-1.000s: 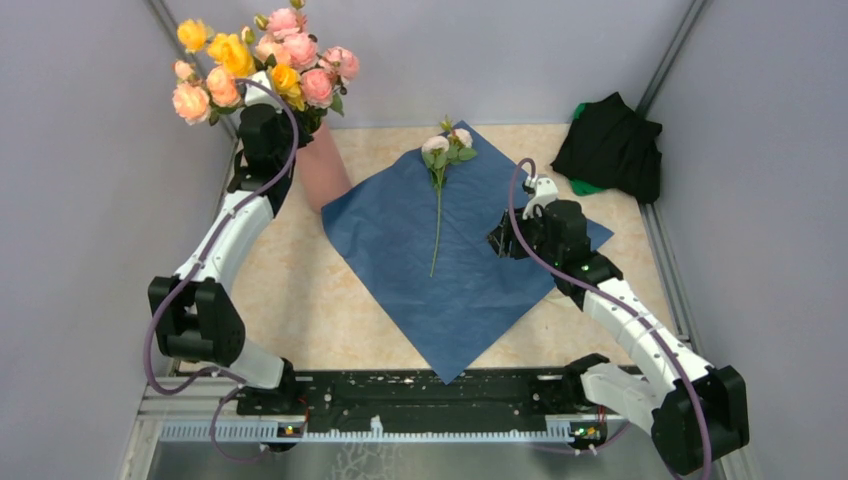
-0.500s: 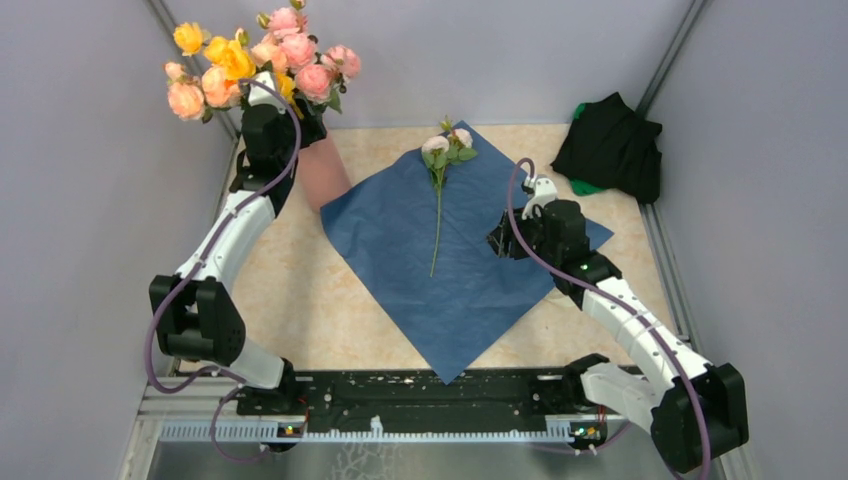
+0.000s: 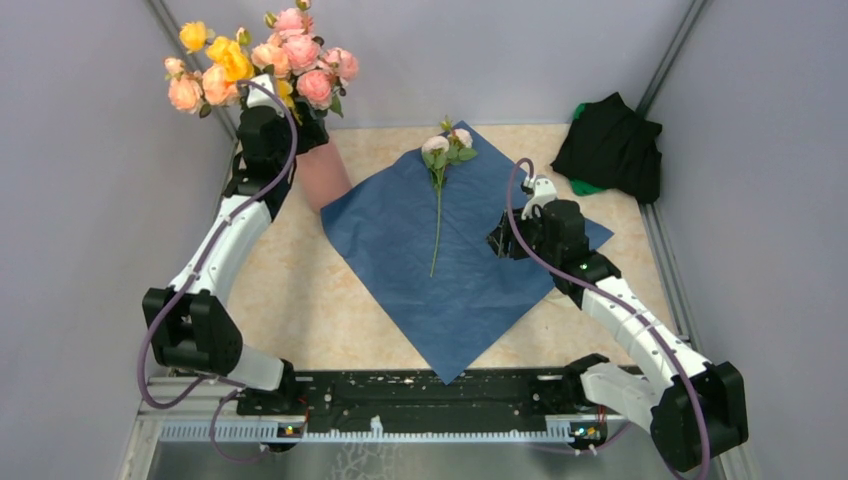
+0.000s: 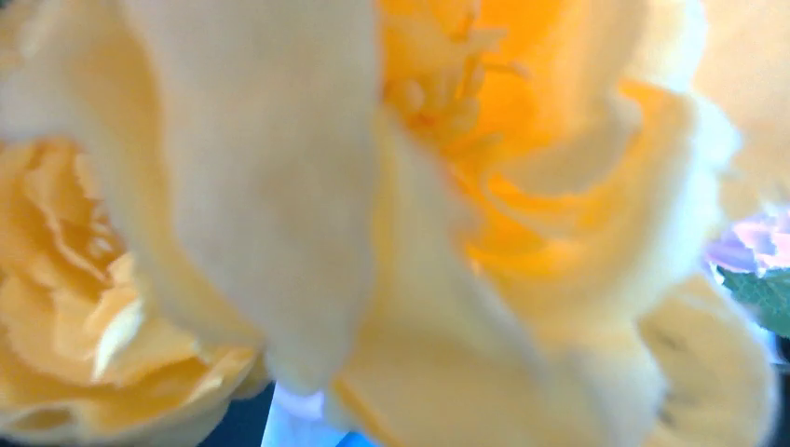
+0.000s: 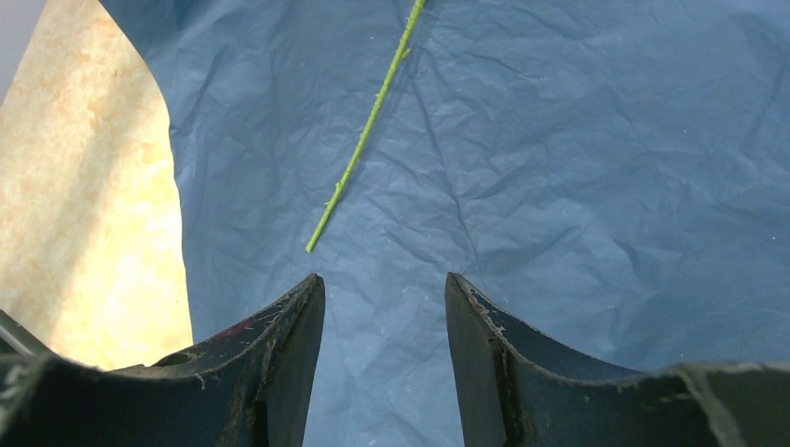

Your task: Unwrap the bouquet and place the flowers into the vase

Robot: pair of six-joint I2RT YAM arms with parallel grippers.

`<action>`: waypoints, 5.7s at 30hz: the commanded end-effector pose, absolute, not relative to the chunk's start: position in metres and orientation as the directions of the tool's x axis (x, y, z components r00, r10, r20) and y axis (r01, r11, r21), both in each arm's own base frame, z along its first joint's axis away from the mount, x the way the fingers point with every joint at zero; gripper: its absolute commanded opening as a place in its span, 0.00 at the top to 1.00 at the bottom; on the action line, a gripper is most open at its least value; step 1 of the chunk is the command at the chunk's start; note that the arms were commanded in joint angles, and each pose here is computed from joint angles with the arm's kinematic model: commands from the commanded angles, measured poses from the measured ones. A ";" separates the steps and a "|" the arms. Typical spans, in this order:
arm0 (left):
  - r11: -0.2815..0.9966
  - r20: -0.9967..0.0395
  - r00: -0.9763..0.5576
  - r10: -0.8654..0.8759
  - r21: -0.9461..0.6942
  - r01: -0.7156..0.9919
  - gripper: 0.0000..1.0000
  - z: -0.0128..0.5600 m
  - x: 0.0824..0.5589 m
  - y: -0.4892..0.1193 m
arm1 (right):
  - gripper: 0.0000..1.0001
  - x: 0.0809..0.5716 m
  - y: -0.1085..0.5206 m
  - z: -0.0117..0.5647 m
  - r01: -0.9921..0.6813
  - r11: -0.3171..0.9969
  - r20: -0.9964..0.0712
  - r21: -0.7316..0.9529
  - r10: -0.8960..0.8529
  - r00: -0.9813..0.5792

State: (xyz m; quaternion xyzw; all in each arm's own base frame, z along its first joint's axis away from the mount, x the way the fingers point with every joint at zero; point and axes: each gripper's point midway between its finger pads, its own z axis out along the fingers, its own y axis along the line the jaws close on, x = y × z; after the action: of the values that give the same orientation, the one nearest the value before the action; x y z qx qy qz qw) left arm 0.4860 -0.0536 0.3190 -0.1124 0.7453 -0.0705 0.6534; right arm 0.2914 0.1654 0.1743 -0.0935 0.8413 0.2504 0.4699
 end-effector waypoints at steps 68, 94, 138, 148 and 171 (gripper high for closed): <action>0.892 -0.685 -0.715 0.138 -0.227 0.390 0.14 0.088 0.495 -0.328 | 0.49 0.293 0.162 0.170 -0.380 0.867 -0.852 0.322 0.090 -0.516; 0.943 -0.715 -0.692 0.099 -0.154 0.295 0.65 0.047 0.519 -0.349 | 0.49 0.292 0.163 0.170 -0.388 0.862 -0.853 0.326 0.091 -0.515; 0.989 -0.863 0.488 -0.136 -0.087 0.120 1.00 0.510 0.354 -0.156 | 0.49 0.294 0.173 0.160 -0.413 0.839 -0.840 0.354 0.091 -0.535; 0.986 -0.666 0.739 0.102 -0.031 -0.164 1.00 0.535 0.327 -0.107 | 0.49 0.294 0.174 0.157 -0.414 0.838 -0.835 0.354 0.085 -0.543; 0.992 -0.693 0.718 0.059 -0.037 -0.118 1.00 0.569 0.406 -0.078 | 0.49 0.294 0.170 0.152 -0.399 0.851 -0.831 0.340 0.073 -0.552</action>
State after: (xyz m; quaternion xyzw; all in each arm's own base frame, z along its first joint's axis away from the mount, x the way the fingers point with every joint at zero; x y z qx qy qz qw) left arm 0.4006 -0.0662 0.5603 -0.0530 0.3639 0.0917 0.9254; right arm 0.2890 0.1674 0.1417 -0.0917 0.8553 0.2515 0.4437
